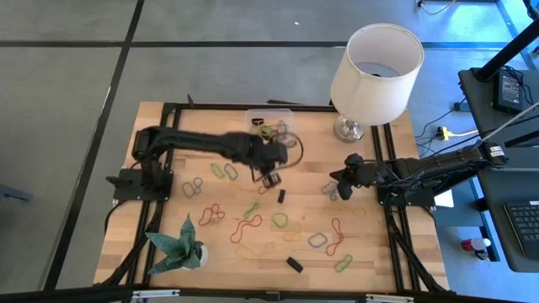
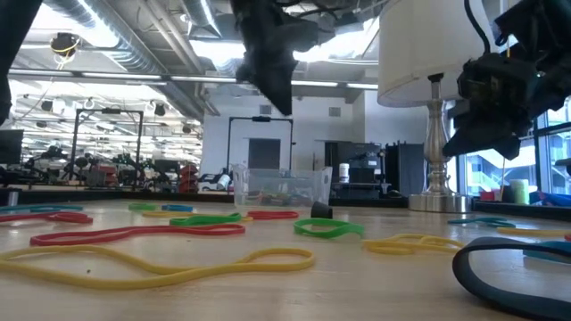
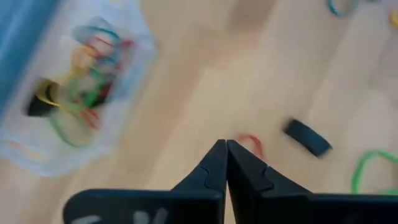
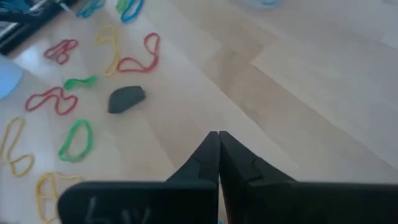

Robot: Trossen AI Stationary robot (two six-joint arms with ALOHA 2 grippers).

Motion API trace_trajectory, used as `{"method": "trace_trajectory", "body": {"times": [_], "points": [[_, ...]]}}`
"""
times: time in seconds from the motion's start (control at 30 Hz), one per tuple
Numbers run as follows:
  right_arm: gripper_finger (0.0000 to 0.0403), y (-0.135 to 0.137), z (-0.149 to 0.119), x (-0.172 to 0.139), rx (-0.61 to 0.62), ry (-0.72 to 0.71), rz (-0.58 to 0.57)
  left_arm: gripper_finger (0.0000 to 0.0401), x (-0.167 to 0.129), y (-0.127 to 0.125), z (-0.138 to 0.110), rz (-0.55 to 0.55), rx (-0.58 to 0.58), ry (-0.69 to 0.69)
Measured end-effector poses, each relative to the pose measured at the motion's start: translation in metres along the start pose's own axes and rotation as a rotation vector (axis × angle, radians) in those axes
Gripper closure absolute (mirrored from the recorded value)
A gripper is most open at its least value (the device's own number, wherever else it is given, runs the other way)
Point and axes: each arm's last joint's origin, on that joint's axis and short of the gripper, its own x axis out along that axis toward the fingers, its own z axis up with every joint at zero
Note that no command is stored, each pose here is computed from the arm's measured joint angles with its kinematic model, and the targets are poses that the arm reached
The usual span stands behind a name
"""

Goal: Pick and place rubber bands into bin
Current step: Put the black rubber band into the transparent bin

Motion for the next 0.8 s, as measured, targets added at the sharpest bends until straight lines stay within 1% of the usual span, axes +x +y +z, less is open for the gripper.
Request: {"method": "trace_trajectory", "body": {"times": [0.1,0.23,0.3,0.43,0.53,0.6,0.8], "points": [[0.0400,0.008,0.007,-0.004,-0.041,-0.016,0.036,0.0399,0.009,-0.019,-0.019,-0.028,0.029,0.010],[0.0401,0.022,0.021,-0.012,-0.071,-0.044,0.079,0.0400,0.021,-0.037,-0.044,-0.151,0.053,-0.049],[0.0401,0.029,0.028,-0.015,-0.077,-0.040,0.066,0.0400,0.024,-0.040,-0.055,-0.204,0.047,-0.099],[0.0401,0.048,0.042,-0.015,-0.122,0.006,0.011,0.0399,0.019,-0.030,-0.079,-0.253,0.013,-0.172],[0.0402,0.068,0.054,-0.009,-0.139,0.049,-0.044,0.0399,0.010,-0.019,-0.098,-0.277,0.010,-0.204],[0.0402,0.083,0.061,-0.001,-0.142,0.085,-0.089,0.0399,0.002,-0.012,-0.109,-0.297,0.006,-0.238],[0.0403,0.134,0.079,0.033,-0.083,0.208,-0.227,0.0399,-0.018,0.007,-0.147,-0.355,0.006,-0.310]]}}
